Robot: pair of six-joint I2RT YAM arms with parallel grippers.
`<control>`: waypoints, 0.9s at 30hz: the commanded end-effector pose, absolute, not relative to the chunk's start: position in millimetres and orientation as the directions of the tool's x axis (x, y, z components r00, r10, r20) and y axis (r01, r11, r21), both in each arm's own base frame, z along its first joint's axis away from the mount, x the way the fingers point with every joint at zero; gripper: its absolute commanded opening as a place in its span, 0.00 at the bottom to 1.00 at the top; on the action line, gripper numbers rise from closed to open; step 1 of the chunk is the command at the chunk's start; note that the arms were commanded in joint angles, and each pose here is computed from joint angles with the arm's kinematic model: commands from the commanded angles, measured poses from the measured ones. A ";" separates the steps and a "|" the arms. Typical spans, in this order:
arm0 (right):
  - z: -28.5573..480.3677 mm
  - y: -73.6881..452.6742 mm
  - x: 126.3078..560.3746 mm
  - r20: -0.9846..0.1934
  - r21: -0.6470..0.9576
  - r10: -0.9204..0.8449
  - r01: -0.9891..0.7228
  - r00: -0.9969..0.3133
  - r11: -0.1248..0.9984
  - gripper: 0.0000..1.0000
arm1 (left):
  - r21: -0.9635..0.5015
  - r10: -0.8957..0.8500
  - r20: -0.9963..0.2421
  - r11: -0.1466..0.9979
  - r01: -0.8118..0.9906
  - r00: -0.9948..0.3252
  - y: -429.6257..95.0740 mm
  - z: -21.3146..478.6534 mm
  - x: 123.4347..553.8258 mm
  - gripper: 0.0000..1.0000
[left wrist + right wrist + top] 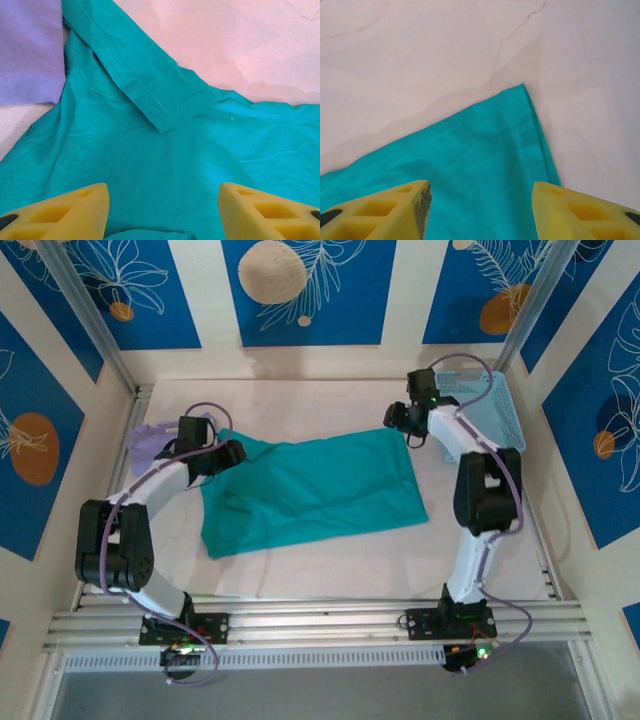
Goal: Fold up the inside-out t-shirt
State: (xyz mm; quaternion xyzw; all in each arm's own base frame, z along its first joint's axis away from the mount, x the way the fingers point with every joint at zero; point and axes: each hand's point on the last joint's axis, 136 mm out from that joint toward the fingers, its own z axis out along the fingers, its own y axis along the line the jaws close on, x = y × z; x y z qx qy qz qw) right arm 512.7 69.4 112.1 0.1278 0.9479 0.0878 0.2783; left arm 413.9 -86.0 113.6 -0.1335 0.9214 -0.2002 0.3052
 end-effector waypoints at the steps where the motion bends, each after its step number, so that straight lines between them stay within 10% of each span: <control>1: 82.6 50.3 517.2 -0.412 0.129 0.275 0.243 -0.869 0.961 0.56 | -0.428 -0.338 -0.547 0.899 -0.091 -0.766 -83.6 126.5 428.4 0.59; 12: 36.0 53.4 547.7 -0.279 0.115 0.290 0.268 -0.915 0.956 0.50 | -0.382 -0.318 -0.544 0.918 -0.108 -0.777 -71.3 111.0 441.2 0.59; 27: 26.5 58.3 555.8 -0.208 0.206 0.291 0.249 -0.934 0.946 0.13 | -0.385 -0.336 -0.482 0.911 -0.149 -0.809 -56.2 85.7 445.1 0.60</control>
